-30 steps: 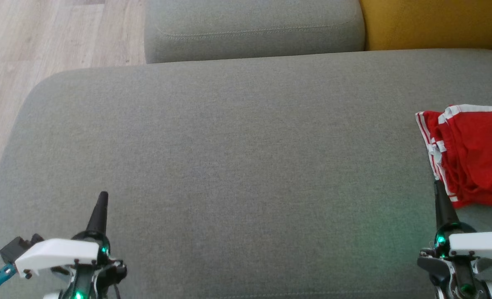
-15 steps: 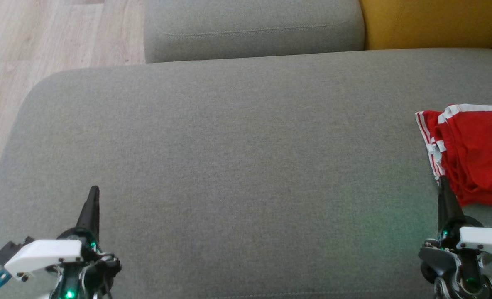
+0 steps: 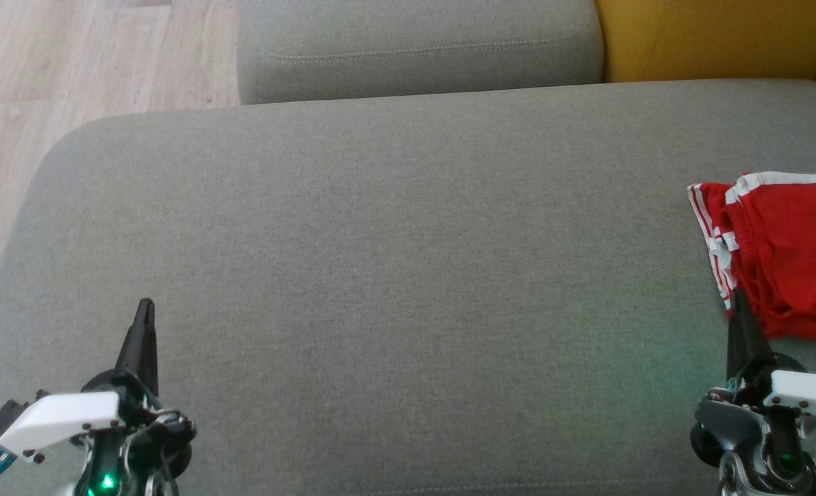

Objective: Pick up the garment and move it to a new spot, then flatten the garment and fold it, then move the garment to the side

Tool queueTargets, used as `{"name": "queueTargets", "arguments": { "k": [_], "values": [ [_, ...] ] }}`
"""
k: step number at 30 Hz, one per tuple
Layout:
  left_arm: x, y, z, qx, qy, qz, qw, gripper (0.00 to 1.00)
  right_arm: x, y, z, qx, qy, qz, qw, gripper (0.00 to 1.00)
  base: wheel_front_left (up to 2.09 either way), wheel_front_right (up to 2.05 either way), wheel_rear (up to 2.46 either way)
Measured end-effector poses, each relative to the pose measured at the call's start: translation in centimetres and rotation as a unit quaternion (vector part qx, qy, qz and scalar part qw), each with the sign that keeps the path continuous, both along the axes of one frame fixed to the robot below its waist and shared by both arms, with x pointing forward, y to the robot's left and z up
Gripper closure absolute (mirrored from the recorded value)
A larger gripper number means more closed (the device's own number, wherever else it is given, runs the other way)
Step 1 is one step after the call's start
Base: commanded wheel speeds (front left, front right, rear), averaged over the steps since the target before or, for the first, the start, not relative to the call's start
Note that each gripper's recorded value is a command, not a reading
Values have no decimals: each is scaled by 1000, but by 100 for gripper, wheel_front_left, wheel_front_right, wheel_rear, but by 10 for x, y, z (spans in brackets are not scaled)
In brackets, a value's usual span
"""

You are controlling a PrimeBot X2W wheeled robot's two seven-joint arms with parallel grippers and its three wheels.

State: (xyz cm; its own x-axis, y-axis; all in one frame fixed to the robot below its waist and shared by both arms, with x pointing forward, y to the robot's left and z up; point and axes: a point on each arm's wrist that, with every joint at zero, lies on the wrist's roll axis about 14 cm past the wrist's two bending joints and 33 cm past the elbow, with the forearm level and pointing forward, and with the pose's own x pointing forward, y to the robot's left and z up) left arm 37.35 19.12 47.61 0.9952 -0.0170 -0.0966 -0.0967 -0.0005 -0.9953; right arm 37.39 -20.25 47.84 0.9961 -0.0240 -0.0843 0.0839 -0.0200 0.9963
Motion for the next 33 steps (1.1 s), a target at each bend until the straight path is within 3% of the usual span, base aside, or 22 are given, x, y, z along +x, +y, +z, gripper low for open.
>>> {"name": "queueTargets", "arguments": {
  "k": [33],
  "values": [
    [0,-1,0,-2,0,-2,1000,100,0,-2,0,0,0,-2,1000,100,0,0,0]
  ]
}}
